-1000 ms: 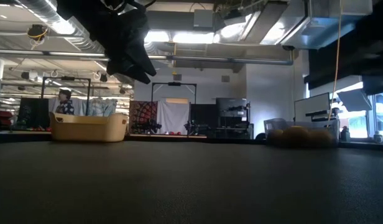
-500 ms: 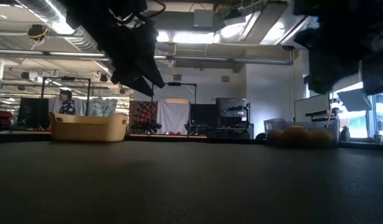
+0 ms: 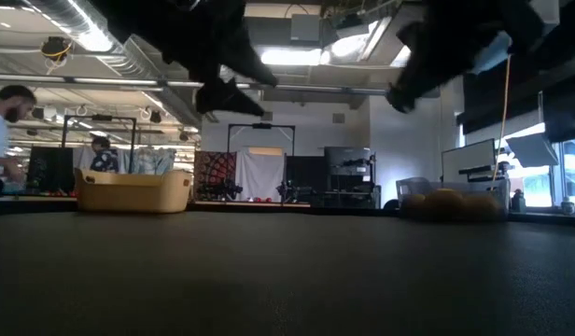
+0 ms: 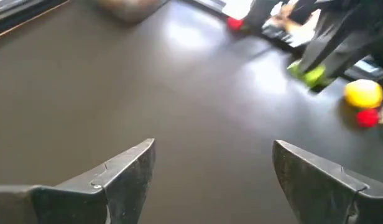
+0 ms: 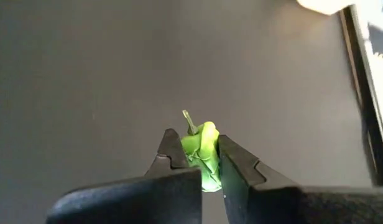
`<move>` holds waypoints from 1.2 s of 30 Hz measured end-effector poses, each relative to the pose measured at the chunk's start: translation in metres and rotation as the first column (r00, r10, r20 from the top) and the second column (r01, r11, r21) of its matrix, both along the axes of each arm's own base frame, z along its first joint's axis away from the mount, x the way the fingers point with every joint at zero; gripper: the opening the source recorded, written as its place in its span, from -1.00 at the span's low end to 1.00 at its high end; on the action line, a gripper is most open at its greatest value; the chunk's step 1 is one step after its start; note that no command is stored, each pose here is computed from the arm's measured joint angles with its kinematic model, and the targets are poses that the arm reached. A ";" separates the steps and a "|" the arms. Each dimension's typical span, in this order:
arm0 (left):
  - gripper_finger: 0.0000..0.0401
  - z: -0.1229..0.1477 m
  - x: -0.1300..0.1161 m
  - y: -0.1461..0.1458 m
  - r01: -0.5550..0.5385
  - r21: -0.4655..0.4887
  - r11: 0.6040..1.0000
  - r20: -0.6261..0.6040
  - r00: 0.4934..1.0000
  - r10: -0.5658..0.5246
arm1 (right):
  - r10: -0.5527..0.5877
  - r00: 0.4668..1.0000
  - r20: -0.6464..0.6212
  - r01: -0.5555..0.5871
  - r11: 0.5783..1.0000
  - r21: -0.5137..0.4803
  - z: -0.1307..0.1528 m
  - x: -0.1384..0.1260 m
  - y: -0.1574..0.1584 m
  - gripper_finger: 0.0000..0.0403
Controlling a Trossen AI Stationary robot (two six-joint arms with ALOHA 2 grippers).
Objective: Sort produce into baskets
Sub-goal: Put the green bell pepper into the yellow bin
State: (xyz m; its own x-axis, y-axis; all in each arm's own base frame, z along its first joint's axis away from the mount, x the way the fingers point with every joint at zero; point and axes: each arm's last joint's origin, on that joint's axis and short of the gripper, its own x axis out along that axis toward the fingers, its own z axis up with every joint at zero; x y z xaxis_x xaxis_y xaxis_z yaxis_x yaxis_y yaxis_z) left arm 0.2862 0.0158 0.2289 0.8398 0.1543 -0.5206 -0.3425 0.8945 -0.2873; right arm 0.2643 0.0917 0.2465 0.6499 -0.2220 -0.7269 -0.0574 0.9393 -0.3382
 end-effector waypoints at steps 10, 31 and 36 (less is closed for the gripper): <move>0.58 0.014 0.007 -0.021 0.097 -0.011 0.995 0.159 0.983 -0.094 | 0.138 0.954 0.268 -0.114 0.988 -0.102 0.023 0.021 0.006 -0.91; 0.57 0.023 0.028 -0.054 0.208 -0.035 0.977 0.450 0.877 -0.171 | 0.284 0.842 0.459 -0.168 0.946 -0.278 0.049 0.034 0.009 -0.91; 0.53 0.022 0.032 -0.054 0.212 -0.031 0.977 0.488 0.856 -0.170 | 0.283 0.837 0.469 -0.164 0.946 -0.279 0.050 0.037 0.004 -0.91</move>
